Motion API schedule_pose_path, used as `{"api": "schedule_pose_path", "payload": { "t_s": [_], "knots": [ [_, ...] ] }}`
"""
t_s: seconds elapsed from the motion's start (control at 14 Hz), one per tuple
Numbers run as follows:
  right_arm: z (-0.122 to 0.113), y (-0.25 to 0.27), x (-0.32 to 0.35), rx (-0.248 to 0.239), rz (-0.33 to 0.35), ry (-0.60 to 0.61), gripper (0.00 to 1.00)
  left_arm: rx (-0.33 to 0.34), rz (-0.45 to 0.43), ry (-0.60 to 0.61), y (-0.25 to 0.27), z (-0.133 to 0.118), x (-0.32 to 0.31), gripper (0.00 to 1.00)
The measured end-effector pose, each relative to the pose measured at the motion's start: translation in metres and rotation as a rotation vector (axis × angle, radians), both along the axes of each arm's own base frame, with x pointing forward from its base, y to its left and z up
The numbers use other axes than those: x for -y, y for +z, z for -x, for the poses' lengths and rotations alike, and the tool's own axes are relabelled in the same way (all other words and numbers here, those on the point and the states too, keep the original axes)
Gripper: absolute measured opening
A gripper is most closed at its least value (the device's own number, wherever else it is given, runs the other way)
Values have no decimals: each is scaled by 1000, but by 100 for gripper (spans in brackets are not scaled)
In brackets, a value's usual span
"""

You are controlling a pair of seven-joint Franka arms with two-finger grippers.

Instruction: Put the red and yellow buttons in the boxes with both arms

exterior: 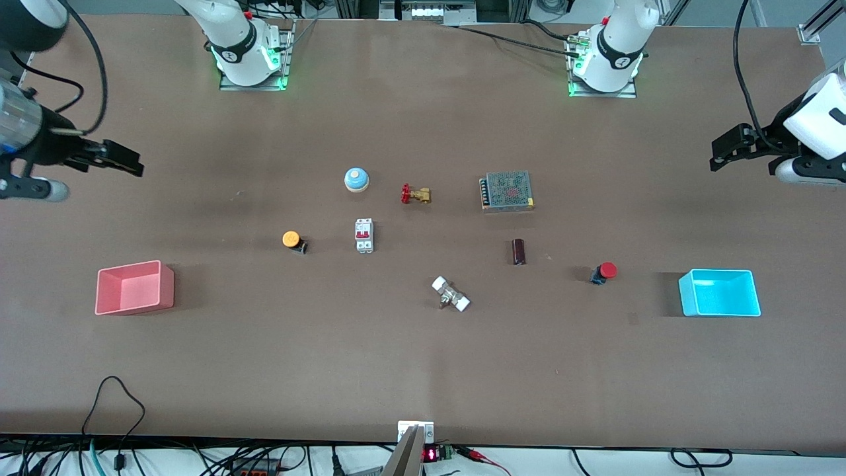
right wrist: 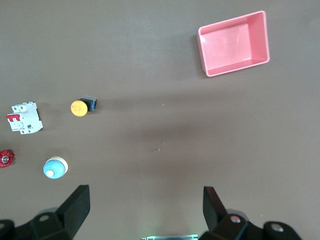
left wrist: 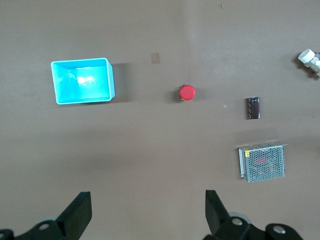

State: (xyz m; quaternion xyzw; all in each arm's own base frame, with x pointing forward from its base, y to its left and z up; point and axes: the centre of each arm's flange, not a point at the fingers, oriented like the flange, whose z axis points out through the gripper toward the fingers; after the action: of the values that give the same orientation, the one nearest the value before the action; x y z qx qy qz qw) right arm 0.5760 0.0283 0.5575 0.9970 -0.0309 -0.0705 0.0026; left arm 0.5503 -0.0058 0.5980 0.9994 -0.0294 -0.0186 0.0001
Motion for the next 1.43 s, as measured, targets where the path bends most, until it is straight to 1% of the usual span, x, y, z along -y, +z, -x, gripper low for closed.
{"api": "schedule_pose_path", "payload": {
  "t_s": [0.07,0.14,0.29,0.5,0.57,0.64,0.79,0.93,1.07,1.29,1.43],
  "knots": [
    [-3,-11,-10,1,-2,18,100,-3,0,0,-1,0,0,100],
    [-6,-23,-21,13,-6,35,100,-12,0,-1,-3,0,0,100],
    [-12,-52,-44,59,-10,41,100,-51,-2,-19,-21,-7,10,100],
    [-10,-94,-70,105,-14,-14,100,-137,-7,-64,-75,-28,37,100],
    [-8,-107,-75,115,-16,-20,100,-158,-8,-86,-96,-36,46,100],
    [-5,-123,-80,126,-19,-20,100,-165,-6,-118,-116,-45,54,100],
    [3,-153,-95,158,-29,-35,100,-149,1,-191,-154,-65,63,100],
    [13,-180,-113,195,-45,-60,100,-129,-3,-233,-192,-83,63,100],
    [17,-200,-125,204,-56,-75,100,-108,-39,-261,-227,-96,63,100],
    [12,-226,-134,223,-77,-107,100,-61,-51,-298,-275,-104,75,100],
    [7,-246,-139,238,-94,-129,100,-38,-49,-309,-305,-102,79,100]
  ]
}}
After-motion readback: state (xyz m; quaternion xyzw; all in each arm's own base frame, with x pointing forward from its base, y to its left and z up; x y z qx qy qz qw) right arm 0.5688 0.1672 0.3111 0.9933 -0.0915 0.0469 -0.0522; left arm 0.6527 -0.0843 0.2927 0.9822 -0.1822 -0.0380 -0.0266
